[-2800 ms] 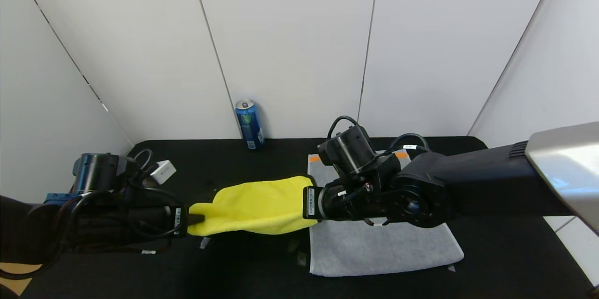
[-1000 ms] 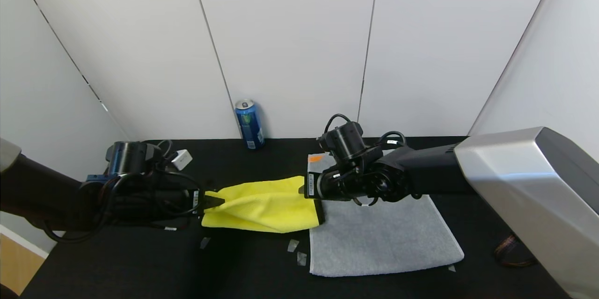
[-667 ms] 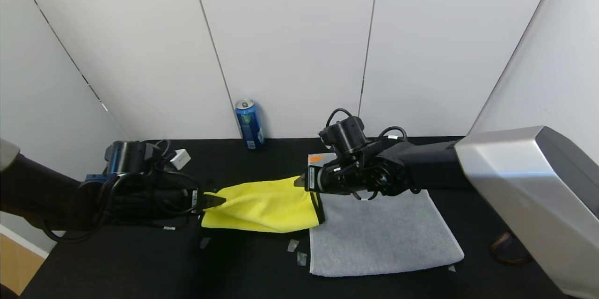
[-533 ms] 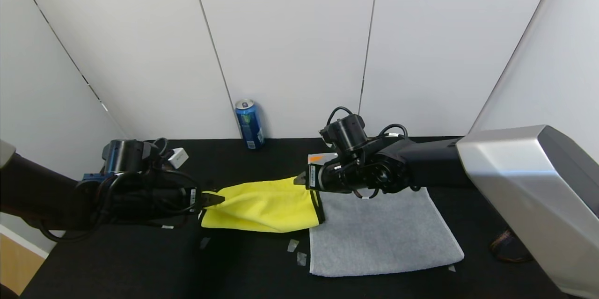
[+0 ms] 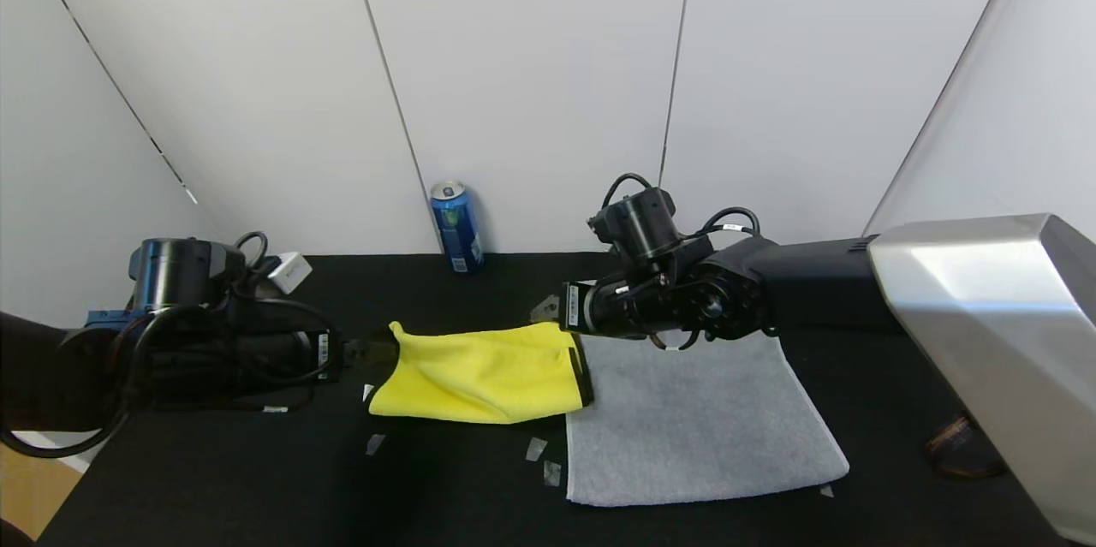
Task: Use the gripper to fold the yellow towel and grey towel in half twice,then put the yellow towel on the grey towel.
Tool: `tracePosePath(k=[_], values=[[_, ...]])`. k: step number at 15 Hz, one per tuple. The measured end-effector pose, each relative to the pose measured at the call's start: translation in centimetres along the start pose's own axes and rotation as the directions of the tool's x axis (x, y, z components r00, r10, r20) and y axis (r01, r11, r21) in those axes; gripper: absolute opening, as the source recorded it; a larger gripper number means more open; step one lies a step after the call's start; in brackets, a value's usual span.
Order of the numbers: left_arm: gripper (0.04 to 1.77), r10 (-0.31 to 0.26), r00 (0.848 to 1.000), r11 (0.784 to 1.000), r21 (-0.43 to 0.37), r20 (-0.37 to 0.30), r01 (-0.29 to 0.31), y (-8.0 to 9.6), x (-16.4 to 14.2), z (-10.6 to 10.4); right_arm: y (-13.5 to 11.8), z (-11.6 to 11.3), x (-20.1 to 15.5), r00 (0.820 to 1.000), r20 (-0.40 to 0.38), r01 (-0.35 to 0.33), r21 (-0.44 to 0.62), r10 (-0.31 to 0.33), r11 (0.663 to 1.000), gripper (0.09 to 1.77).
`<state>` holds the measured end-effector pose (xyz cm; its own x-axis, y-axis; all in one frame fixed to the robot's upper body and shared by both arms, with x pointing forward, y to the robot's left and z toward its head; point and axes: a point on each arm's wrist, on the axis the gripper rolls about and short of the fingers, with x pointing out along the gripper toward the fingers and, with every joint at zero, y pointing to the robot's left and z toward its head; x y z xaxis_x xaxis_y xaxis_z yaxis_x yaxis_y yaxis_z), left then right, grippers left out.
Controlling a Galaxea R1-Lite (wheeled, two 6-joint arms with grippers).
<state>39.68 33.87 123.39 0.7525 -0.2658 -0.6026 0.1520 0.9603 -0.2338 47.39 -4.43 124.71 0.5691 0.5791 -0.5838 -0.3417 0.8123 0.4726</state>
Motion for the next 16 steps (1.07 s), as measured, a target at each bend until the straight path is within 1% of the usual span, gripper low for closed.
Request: tracePosePath(k=[3,6,8,9,12,16], values=[[1.65,-0.002,1.000,1.000,0.006,0.020,0.002,-0.5,-1.5,-0.1,1.1,-0.1,-0.9,0.999,0.017,0.030,-0.012,-0.030,0.999,1.61],[1.67,-0.012,1.000,1.000,0.001,0.008,0.012,-0.9,-2.9,-0.8,2.4,-0.8,-1.2,1.000,-0.001,0.024,-0.024,-0.024,0.999,1.64],[1.68,-0.017,1.000,1.000,-0.004,-0.005,0.017,-1.0,-3.5,-1.6,3.4,-1.6,-1.4,1.000,-0.027,0.016,-0.021,-0.017,1.000,1.66],[1.69,-0.027,1.000,1.000,-0.007,-0.012,0.027,-1.0,-3.6,-2.0,3.7,-1.9,-1.5,0.999,-0.038,0.014,-0.020,-0.015,1.000,1.67],[1.69,-0.120,0.993,0.992,-0.027,-0.023,0.119,-0.6,-3.7,-2.5,4.2,-2.8,-1.9,0.998,-0.064,0.013,-0.024,-0.015,1.000,1.68],[1.70,-0.152,0.988,0.988,-0.038,-0.035,0.151,-0.2,-3.0,-2.5,4.4,-3.0,-2.1,0.998,-0.067,0.009,-0.039,-0.012,0.999,1.69]])
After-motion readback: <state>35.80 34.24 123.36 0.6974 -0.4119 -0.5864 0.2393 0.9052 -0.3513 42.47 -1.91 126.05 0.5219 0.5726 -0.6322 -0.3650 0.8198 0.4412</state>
